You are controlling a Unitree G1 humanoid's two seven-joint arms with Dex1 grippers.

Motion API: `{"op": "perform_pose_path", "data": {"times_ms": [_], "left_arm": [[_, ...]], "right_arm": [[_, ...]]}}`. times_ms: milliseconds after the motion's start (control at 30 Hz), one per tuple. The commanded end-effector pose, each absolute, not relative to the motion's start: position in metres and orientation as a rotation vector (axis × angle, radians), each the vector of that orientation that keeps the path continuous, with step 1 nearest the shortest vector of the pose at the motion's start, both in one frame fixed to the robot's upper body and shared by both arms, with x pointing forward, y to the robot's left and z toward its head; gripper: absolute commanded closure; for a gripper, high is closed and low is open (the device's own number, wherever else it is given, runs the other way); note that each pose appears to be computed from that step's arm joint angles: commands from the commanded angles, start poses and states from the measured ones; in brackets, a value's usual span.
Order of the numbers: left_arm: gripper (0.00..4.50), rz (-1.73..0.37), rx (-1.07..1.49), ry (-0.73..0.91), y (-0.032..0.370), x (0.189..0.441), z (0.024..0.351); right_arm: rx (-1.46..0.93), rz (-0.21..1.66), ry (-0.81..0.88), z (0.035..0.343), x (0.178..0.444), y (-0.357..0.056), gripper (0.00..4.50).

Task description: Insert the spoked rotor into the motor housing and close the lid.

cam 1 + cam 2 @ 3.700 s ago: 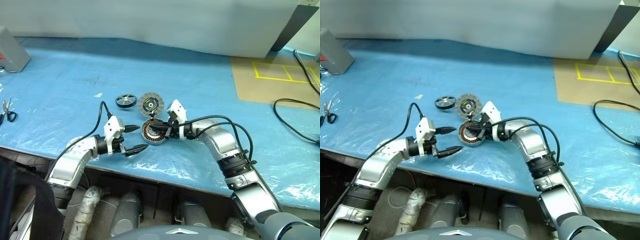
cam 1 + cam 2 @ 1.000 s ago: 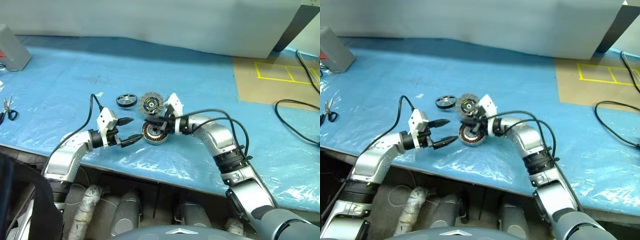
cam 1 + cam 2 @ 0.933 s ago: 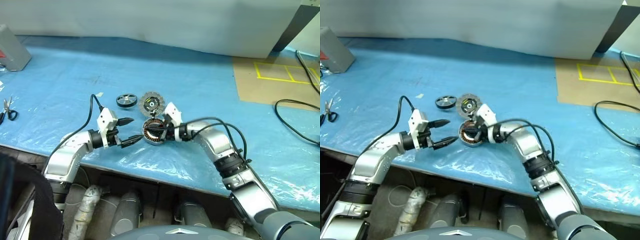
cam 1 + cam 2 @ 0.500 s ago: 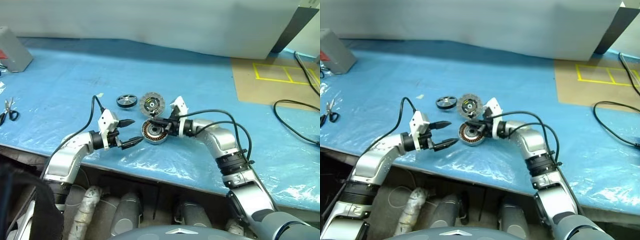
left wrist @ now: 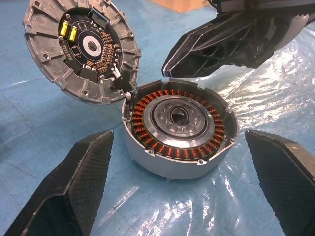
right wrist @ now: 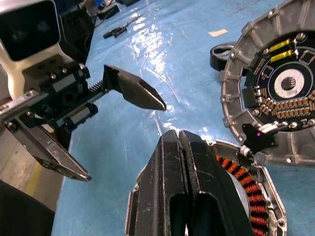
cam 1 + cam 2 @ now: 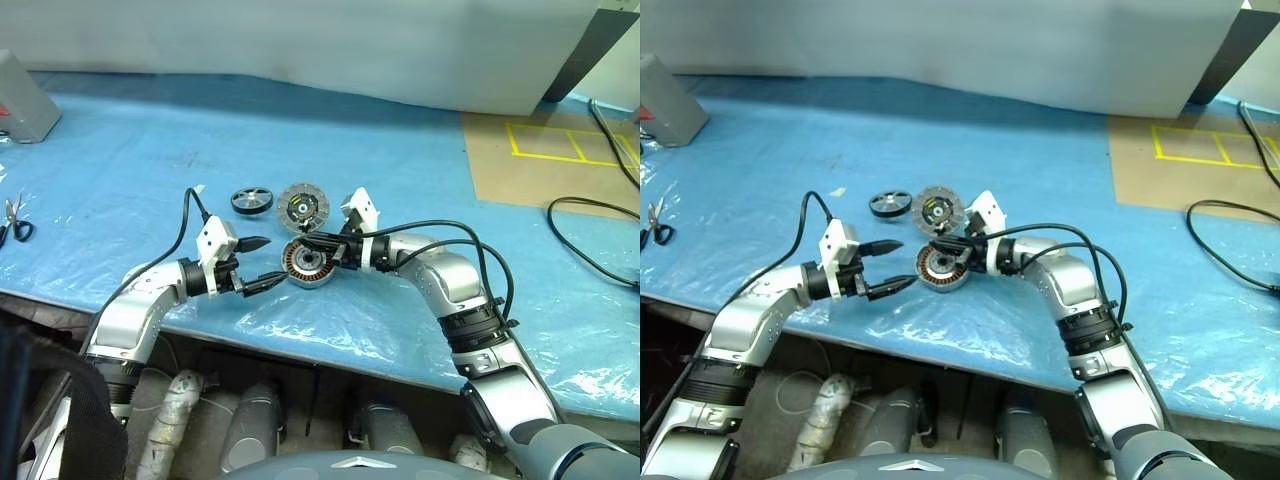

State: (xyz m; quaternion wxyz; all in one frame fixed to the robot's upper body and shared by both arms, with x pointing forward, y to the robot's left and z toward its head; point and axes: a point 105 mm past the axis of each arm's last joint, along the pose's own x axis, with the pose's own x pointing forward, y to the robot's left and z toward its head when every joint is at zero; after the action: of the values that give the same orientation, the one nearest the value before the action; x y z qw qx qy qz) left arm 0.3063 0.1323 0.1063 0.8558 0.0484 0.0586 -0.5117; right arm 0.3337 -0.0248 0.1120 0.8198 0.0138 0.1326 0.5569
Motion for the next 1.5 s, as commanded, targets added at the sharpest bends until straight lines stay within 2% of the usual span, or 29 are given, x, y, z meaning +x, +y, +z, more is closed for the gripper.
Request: {"op": "perform_pose_path", "data": {"times_ms": [33,133,267,367,433,533,633,733,833,933,1133,1333,1433,1500], "left_arm": [[0.00,-1.077,0.118,0.078,0.129,0.306,0.116],[0.00,-1.087,0.112,0.077,0.126,0.305,0.116],[0.00,-1.087,0.110,0.076,0.126,0.305,0.117],[0.00,-1.091,0.113,0.079,0.126,0.305,0.116],[0.00,-1.096,0.113,0.080,0.125,0.305,0.116],[0.00,-1.100,0.111,0.080,0.122,0.306,0.116],[0.00,-1.104,0.111,0.079,0.121,0.306,0.117],[0.00,-1.106,0.114,0.075,0.121,0.306,0.118],[0.00,-1.108,0.112,0.072,0.120,0.304,0.119],[0.00,-1.106,0.111,0.071,0.120,0.304,0.119],[0.00,-1.102,0.108,0.077,0.121,0.304,0.118],[0.00,-1.104,0.110,0.078,0.121,0.304,0.117],[0.00,-1.105,0.111,0.078,0.121,0.305,0.117],[0.00,-1.105,0.111,0.079,0.121,0.304,0.117]], "right_arm": [[-0.067,1.147,0.297,0.098,0.341,-0.019,4.48],[-0.168,1.101,0.365,0.068,0.344,-0.023,4.48],[-0.137,1.109,0.363,0.068,0.340,-0.026,4.48],[-0.068,1.159,0.305,0.086,0.333,-0.024,4.48],[0.061,1.194,0.262,0.106,0.330,-0.021,4.48],[0.205,1.201,0.191,0.136,0.335,-0.022,4.48],[0.233,1.195,0.166,0.146,0.338,-0.021,4.48],[0.123,1.160,0.217,0.127,0.342,-0.020,4.48],[-0.137,1.077,0.353,0.074,0.347,-0.029,4.48],[-0.152,1.092,0.380,0.062,0.342,-0.033,4.48],[-0.061,1.117,0.319,0.079,0.339,-0.030,4.48],[0.104,1.176,0.210,0.120,0.338,-0.019,4.48],[0.094,1.206,0.209,0.122,0.333,-0.014,4.48],[0.044,1.197,0.248,0.110,0.333,-0.014,4.48]]}}
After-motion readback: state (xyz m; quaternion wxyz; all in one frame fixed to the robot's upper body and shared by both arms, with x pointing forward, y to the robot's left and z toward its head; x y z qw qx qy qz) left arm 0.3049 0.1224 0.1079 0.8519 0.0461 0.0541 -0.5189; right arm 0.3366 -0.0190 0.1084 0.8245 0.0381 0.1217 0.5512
